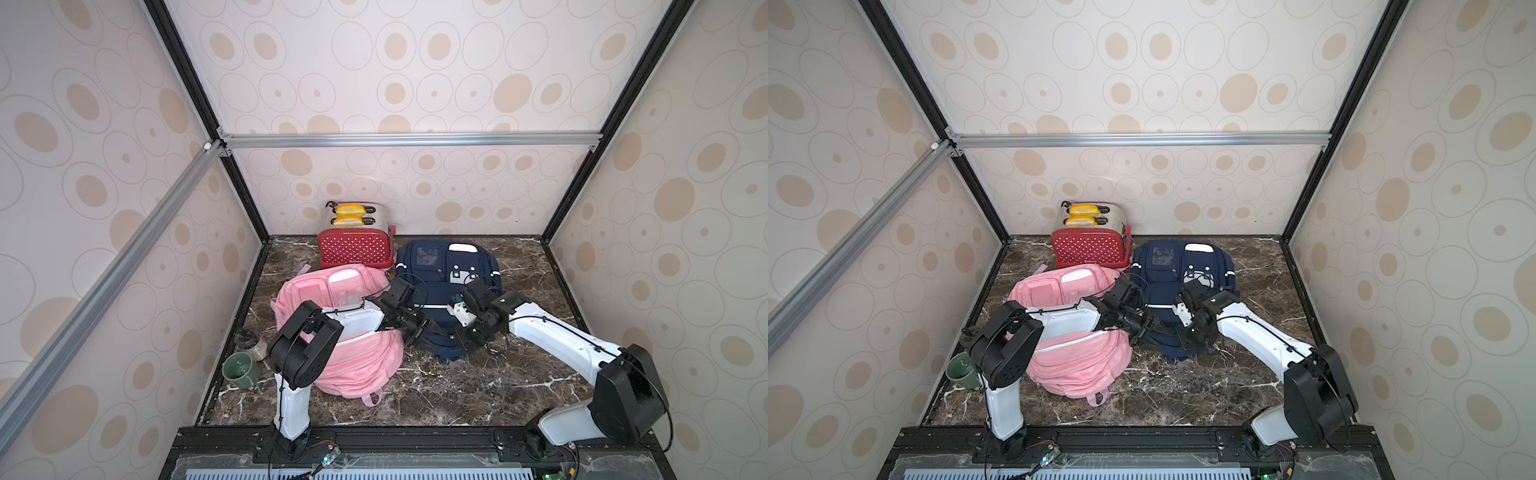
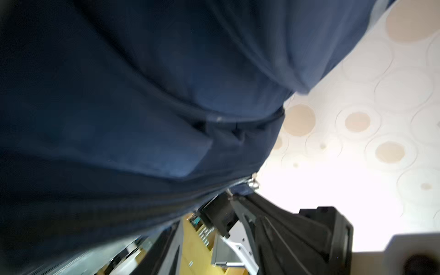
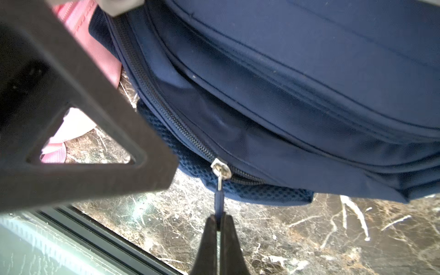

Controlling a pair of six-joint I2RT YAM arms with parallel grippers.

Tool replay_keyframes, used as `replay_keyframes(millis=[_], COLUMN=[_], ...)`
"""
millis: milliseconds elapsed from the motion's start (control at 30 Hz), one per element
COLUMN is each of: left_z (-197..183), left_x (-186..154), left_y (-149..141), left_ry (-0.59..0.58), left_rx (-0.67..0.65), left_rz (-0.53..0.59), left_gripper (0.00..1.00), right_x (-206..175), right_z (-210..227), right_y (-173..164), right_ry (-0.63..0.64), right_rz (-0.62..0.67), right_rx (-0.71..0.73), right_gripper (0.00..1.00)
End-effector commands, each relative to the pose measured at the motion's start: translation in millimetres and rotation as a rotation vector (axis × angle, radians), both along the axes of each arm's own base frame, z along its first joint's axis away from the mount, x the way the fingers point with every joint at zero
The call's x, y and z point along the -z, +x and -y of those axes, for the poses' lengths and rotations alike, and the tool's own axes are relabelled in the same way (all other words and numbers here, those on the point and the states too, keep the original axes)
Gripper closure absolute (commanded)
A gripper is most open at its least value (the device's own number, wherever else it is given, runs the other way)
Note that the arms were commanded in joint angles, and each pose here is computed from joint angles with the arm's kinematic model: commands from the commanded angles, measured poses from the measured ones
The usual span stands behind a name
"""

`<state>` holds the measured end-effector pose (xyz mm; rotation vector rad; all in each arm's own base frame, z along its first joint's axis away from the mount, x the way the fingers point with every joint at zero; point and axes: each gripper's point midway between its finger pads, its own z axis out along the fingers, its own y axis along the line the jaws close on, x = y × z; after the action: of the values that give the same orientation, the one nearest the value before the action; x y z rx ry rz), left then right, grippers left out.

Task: Zip up the backpack
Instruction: Zip the zipper on the backpack.

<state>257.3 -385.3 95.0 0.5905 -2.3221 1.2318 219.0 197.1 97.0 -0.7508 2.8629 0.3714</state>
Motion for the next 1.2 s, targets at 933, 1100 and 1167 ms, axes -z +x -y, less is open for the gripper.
replay_keyframes(millis=[933,1100,1167], left_z=[3,3,7], left_x=[-1,3,4], left_y=[-5,1,5], left_ry=[0.191,0.216,0.218], left_rx=[-0.151,-0.187,-0.187], left_rz=[-0.082,-0.088,-0.082], left_gripper=[0.46,0.46,0.46], right_x=[4,1,1], right_z=[1,-1,-1], right_y=[-2,0,0], right_ry=[-0.021,-0.007,0.0], right_rz=[0.02,0.034,0.03], right_rx=[-0.122,-0.12,-0.121], right_gripper=[1.0,1.0,1.0])
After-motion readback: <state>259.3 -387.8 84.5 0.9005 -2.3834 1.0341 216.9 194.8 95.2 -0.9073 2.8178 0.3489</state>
